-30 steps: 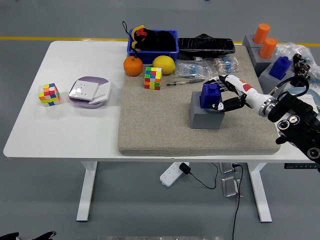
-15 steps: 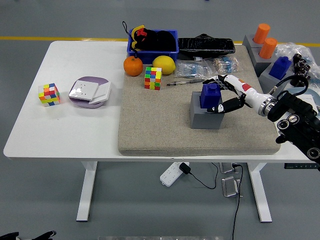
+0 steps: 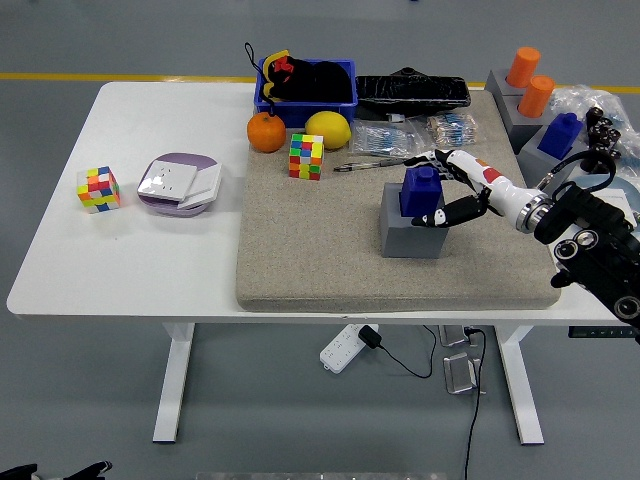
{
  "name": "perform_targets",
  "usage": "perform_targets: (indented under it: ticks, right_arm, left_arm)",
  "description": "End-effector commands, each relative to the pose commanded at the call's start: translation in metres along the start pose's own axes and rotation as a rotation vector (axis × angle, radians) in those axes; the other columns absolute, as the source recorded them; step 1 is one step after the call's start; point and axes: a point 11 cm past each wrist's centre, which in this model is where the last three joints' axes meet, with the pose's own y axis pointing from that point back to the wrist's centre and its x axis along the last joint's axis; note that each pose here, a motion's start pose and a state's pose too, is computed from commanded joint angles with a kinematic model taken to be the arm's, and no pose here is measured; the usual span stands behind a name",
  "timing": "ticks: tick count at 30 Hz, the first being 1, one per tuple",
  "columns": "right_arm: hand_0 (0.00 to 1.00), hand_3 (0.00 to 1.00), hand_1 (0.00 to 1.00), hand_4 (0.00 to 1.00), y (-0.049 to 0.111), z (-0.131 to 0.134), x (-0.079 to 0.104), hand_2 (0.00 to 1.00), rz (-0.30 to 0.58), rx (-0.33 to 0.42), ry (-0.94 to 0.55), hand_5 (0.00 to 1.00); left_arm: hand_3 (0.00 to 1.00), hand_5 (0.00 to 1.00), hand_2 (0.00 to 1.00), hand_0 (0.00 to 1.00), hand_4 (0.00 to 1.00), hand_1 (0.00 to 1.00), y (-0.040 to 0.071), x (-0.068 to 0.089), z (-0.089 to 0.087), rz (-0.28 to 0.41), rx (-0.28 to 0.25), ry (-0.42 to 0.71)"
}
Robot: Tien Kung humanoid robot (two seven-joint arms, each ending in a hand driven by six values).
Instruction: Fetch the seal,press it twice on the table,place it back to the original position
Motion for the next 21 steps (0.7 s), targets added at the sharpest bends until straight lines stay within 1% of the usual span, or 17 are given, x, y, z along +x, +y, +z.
perform_targets:
  ticks: [2, 3, 8, 9, 14, 15, 20, 21]
  right_arm:
    - [0.832, 0.801, 0.825, 0.998, 0.000, -0.002, -0.001, 0.791, -0.009, 0.003, 0.006, 0.039]
    - [0.875, 0.820, 0.856, 0.998, 0.000, -0.003, -0.001, 0.820, -0.012, 0.004, 0.007, 0.058]
    - [0.875, 0.820, 0.856, 0.998, -0.001, -0.008, -0.002, 0.820, -0.021, 0.018, 0.007, 0.058]
    - [0.915, 0.875, 0.894, 0.998, -0.001, -0.009, -0.001, 0.865, -0.020, 0.020, 0.007, 0.130]
    - [0.915, 0.875, 0.894, 0.998, -0.001, -0.011, 0.000, 0.865, -0.013, 0.026, 0.009, 0.130]
    - [0.933, 0.892, 0.905, 0.998, -0.001, -0.011, 0.000, 0.882, -0.013, 0.027, 0.010, 0.171]
    - [0.933, 0.892, 0.905, 0.998, -0.001, -0.011, 0.002, 0.882, -0.010, 0.025, 0.007, 0.171]
    - [0.948, 0.907, 0.918, 0.998, -0.001, -0.011, 0.002, 0.894, -0.010, 0.025, 0.006, 0.214]
  left_arm:
    - [0.801, 0.421, 0.763, 0.813, 0.683, 0.785, 0.000, 0.000, 0.000, 0.000, 0.001, 0.001]
    - [0.801, 0.423, 0.763, 0.813, 0.683, 0.785, 0.000, 0.000, -0.001, 0.000, 0.001, 0.001]
    - [0.801, 0.423, 0.763, 0.813, 0.683, 0.785, 0.000, 0.001, -0.001, 0.001, 0.001, 0.001]
    - [0.801, 0.423, 0.763, 0.813, 0.684, 0.785, 0.000, 0.001, -0.001, 0.001, 0.001, 0.001]
    - [0.801, 0.423, 0.763, 0.813, 0.684, 0.785, 0.000, 0.001, -0.002, 0.002, 0.005, -0.001]
    - [0.801, 0.423, 0.763, 0.813, 0.684, 0.785, 0.000, 0.001, -0.002, 0.002, 0.004, -0.001]
    - [0.801, 0.423, 0.763, 0.813, 0.684, 0.785, 0.000, 0.002, 0.000, 0.003, 0.002, -0.005]
    - [0.801, 0.421, 0.763, 0.813, 0.683, 0.786, 0.000, 0.002, 0.000, 0.004, 0.002, -0.006]
